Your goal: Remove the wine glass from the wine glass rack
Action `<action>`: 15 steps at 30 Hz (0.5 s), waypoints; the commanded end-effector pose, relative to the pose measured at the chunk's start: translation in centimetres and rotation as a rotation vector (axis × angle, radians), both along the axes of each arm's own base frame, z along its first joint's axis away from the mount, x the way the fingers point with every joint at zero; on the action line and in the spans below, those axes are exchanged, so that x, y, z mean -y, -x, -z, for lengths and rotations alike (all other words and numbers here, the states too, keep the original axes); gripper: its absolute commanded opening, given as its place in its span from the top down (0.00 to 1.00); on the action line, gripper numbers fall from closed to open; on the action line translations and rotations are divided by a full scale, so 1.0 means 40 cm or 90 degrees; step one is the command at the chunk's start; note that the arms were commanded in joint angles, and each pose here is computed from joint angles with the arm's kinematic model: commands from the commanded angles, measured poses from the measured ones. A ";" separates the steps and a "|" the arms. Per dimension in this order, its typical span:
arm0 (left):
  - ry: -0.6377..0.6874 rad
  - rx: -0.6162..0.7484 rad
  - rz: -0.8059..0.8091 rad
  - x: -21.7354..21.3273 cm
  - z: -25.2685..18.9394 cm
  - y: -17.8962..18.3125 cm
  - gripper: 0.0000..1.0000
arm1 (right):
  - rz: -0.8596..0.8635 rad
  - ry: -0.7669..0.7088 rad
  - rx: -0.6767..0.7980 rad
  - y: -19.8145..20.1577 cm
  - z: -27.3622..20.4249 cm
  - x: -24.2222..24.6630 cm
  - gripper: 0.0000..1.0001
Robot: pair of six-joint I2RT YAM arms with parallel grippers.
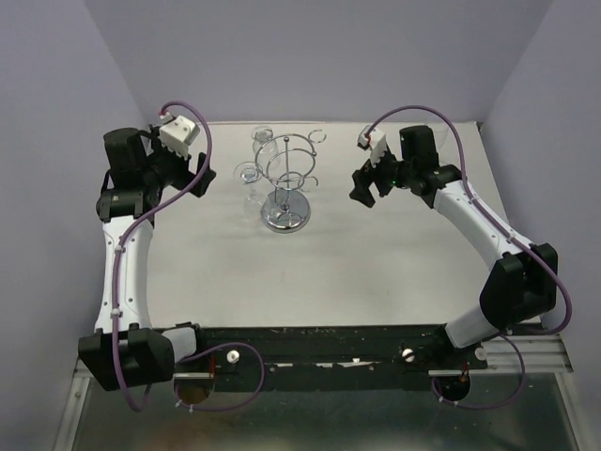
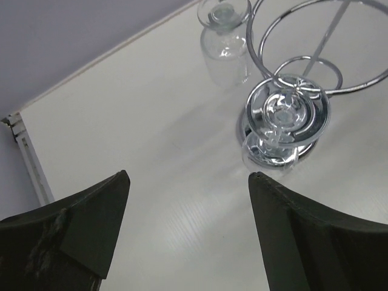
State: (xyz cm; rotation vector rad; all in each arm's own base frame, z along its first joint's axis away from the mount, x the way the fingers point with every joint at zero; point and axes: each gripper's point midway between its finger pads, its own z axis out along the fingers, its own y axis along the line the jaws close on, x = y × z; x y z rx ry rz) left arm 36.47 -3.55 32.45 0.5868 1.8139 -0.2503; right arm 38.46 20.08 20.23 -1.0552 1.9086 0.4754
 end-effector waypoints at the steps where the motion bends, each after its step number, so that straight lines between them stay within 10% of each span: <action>1: -0.025 0.022 0.094 0.012 0.057 0.035 0.05 | 0.001 -0.013 -0.006 0.018 -0.011 -0.009 0.05; 15: 0.058 0.066 0.220 0.128 0.209 0.022 0.16 | 0.012 -0.005 -0.057 0.015 -0.011 -0.010 0.05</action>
